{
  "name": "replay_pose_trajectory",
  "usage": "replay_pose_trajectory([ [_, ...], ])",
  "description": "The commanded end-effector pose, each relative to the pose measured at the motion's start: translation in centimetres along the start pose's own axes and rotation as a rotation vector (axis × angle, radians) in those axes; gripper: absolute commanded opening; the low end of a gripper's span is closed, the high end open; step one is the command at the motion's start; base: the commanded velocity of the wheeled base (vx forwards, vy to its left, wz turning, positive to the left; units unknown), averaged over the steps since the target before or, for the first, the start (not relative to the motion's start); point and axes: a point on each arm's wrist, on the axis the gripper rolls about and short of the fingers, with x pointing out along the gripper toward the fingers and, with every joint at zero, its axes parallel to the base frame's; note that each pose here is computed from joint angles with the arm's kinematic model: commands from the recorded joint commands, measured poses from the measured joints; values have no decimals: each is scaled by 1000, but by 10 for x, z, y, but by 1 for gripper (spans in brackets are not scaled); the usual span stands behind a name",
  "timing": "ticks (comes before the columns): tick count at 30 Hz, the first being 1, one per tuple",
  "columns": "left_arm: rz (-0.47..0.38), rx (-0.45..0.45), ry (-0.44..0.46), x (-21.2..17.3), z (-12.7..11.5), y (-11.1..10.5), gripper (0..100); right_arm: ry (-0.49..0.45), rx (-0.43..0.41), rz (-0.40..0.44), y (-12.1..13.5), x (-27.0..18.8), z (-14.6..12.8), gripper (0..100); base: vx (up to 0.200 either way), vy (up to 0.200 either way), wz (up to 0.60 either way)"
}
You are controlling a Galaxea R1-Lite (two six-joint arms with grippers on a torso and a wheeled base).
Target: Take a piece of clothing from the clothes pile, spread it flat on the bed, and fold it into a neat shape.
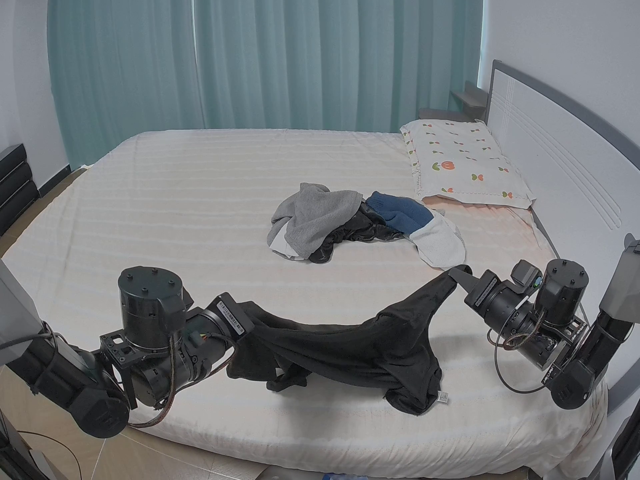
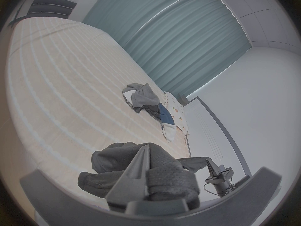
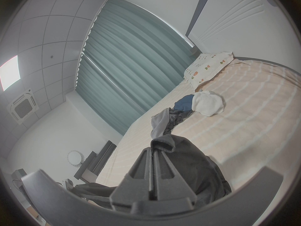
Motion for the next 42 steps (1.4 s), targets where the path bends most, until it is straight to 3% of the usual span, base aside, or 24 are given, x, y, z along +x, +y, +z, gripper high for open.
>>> replay_pose_trajectory([
  [1, 10, 2, 17, -3, -2, 5, 0, 8, 0, 1, -2, 1, -4, 0, 0, 0, 0],
  [12, 7, -40, 56, -4, -3, 10, 0, 28, 0, -1, -2, -1, -8, 0, -164, 0, 0],
  [33, 21, -41, 85, 1, -9, 13, 0, 28, -2, -1, -2, -2, -7, 0, 0, 0, 0],
  [42, 15, -42, 80, 2, -8, 12, 0, 29, -2, 0, -1, -2, -8, 0, -133, 0, 0],
])
